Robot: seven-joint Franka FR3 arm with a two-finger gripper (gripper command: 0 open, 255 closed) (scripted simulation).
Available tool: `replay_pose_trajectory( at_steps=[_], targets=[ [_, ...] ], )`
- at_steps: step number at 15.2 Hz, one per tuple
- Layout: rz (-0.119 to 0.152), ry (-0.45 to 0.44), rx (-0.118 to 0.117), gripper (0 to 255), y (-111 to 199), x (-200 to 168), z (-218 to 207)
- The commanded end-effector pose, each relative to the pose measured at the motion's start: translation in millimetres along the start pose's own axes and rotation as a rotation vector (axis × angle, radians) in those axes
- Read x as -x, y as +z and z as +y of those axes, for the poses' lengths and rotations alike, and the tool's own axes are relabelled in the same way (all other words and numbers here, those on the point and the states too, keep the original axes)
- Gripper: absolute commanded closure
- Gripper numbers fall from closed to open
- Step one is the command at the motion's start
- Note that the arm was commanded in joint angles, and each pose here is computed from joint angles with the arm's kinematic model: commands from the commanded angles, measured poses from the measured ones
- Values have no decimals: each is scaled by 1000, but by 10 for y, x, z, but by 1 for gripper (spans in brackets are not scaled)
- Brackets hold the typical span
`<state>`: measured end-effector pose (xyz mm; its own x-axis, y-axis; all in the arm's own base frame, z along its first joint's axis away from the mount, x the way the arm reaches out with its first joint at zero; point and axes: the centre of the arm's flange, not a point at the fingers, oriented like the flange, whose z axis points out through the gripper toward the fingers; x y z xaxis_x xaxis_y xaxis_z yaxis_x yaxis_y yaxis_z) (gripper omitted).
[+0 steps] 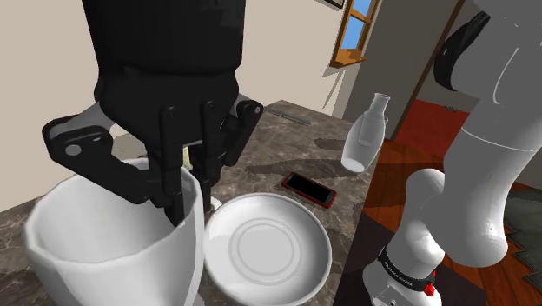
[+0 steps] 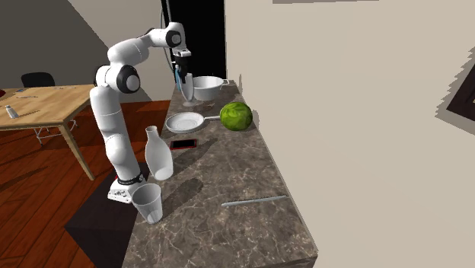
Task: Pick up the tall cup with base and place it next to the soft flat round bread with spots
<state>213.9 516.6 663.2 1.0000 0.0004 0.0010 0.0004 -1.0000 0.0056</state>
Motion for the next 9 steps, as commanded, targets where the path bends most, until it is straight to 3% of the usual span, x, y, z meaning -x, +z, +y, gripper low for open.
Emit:
replay_pose_trajectory(
  at_steps=[1,9],
  targets=[
    [1,1,-1,255,99,3,-1],
    [1,1,-1,255,512,4,-4]
  ],
)
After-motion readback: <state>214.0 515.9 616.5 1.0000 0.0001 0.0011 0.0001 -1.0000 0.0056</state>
